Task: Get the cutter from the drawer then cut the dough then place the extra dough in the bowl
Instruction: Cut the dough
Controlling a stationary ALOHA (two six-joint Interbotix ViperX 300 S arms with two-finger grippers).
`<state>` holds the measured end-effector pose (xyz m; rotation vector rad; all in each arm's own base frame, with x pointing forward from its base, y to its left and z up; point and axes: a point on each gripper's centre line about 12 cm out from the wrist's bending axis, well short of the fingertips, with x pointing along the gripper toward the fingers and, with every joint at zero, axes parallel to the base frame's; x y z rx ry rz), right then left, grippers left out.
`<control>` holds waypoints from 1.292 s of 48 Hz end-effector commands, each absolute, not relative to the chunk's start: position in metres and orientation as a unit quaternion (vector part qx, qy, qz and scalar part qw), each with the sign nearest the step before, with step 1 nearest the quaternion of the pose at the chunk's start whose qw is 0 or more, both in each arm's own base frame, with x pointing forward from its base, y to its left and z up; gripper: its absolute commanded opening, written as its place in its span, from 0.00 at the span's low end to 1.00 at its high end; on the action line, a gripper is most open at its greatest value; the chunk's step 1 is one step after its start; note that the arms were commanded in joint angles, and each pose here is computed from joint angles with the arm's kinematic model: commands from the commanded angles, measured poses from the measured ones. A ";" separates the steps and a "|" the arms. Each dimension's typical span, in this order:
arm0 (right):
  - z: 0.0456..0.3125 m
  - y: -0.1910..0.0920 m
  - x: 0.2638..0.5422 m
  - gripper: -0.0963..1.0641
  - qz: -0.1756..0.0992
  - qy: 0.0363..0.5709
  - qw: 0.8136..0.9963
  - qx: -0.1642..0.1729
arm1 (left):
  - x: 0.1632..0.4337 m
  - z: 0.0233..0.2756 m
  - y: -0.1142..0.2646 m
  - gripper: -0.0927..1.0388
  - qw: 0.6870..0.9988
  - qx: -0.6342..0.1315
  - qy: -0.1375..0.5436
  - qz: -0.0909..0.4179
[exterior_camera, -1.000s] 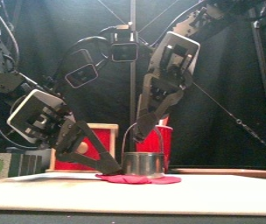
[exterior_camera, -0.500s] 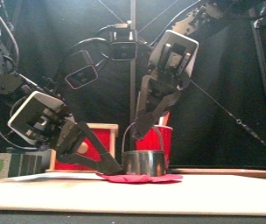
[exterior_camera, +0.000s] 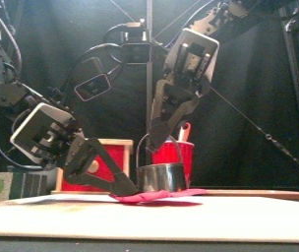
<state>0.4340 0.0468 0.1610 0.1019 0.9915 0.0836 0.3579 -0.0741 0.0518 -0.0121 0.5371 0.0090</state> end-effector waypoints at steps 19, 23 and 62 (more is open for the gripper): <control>0.209 0.036 0.438 0.60 0.034 0.422 0.904 0.054 | 0.356 0.050 -0.073 0.57 0.962 -0.010 0.274 0.008; 0.212 0.035 0.437 0.60 0.033 0.418 0.906 0.055 | 0.356 0.049 -0.072 0.57 0.961 -0.010 0.275 0.009; 0.230 0.023 0.395 0.60 0.016 0.410 0.908 0.085 | 0.356 0.053 -0.073 0.57 0.961 -0.013 0.276 0.008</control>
